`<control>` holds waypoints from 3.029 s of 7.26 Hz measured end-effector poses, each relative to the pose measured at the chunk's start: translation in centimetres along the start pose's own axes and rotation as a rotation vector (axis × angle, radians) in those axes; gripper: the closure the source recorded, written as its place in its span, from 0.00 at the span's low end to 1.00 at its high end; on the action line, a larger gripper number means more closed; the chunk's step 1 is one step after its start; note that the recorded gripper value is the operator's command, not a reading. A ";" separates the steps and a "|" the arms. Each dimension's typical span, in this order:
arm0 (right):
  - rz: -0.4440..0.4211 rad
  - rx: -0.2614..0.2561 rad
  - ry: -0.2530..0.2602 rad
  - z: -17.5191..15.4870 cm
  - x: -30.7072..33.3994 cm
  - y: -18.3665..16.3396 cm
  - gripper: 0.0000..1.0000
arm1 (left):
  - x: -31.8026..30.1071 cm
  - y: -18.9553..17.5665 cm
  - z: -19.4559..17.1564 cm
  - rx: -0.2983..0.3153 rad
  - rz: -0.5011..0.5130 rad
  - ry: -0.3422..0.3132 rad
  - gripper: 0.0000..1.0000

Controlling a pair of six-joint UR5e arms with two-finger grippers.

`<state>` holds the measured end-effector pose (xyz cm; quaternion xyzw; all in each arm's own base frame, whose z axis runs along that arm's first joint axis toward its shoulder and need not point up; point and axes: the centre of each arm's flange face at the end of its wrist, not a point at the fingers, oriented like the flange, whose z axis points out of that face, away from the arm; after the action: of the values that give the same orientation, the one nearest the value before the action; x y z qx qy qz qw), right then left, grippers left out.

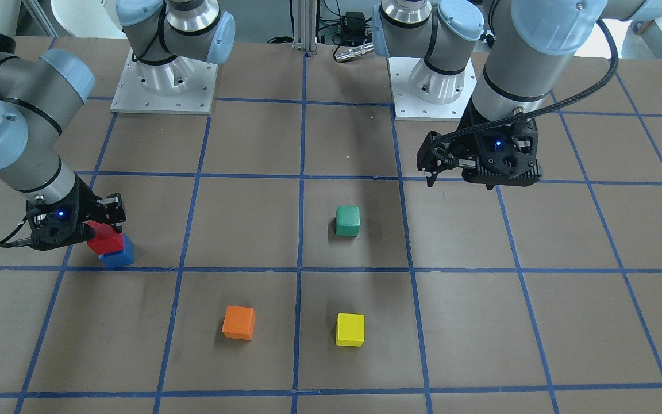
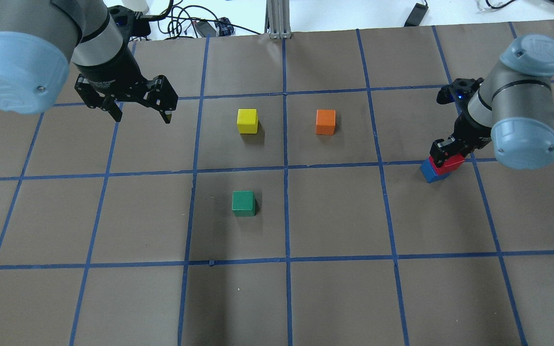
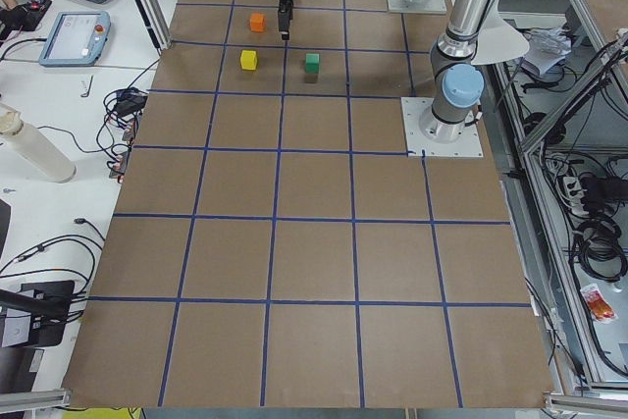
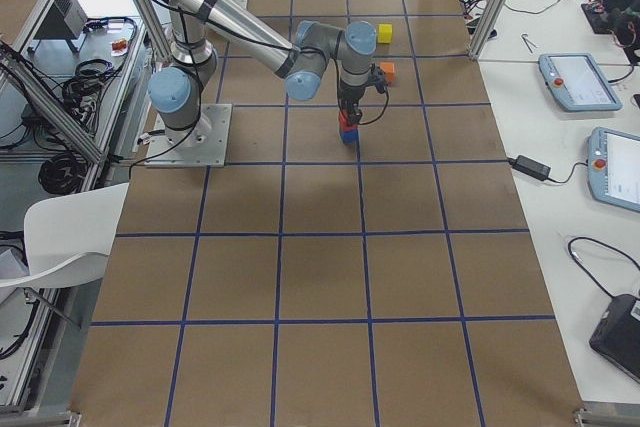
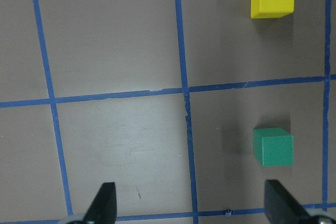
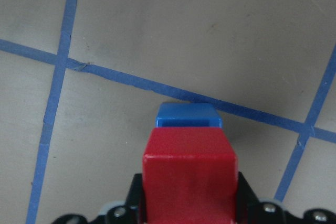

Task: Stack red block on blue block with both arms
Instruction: 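Lower the red cube onto the blue cube with the right gripper, then open the right gripper and lift it away from the stack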

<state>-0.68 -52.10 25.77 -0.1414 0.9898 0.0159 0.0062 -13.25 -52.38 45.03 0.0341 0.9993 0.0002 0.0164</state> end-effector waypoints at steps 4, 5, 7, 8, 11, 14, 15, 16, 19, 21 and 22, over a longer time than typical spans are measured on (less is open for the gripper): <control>0.003 -0.003 0.003 0.1 0.0 0.0 0.88 | 0.1 0.0 0.1 -0.002 0.002 -0.001 0.00; 0.003 -0.002 0.005 0.3 0.1 -0.1 0.70 | 0.1 0.0 0.1 -0.003 0.002 0.000 0.00; 0.002 0.007 0.014 0.4 0.3 -0.3 0.39 | 0.1 0.0 0.1 -0.003 0.002 -0.001 0.00; 0.005 0.011 0.017 0.4 0.3 -0.4 0.35 | 0.1 0.0 0.1 -0.003 0.002 -0.001 0.00; 0.015 0.012 0.015 0.4 0.3 -0.4 0.29 | 0.1 -0.1 0.2 -0.003 0.002 0.000 0.00; 0.023 0.015 0.015 -0.1 0.4 -0.5 0.03 | 0.1 -0.1 0.2 -0.004 0.002 0.000 0.00; 0.030 0.023 0.020 -0.7 0.5 -0.7 0.00 | 0.1 -0.1 0.2 -0.003 0.002 0.000 0.00; 0.038 0.027 0.021 -1.8 0.6 -1.0 0.00 | 0.1 -0.1 0.1 -0.003 0.002 0.000 0.00; 0.070 -0.006 -0.001 -9.2 0.6 -1.5 0.00 | 0.1 0.0 0.1 -0.001 0.002 0.000 0.00; 0.112 -0.016 -0.008 -15.3 -1.0 -1.0 0.00 | 0.1 0.0 0.0 0.000 0.002 0.000 0.00; 0.145 -0.021 -0.005 -17.6 -2.9 -1.1 0.00 | 0.0 0.0 0.0 0.000 0.002 0.000 0.00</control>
<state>2.30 -52.95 43.38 -0.0694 0.9972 0.0268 0.0059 -13.30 -52.38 45.01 0.0350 0.9993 0.0002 0.0164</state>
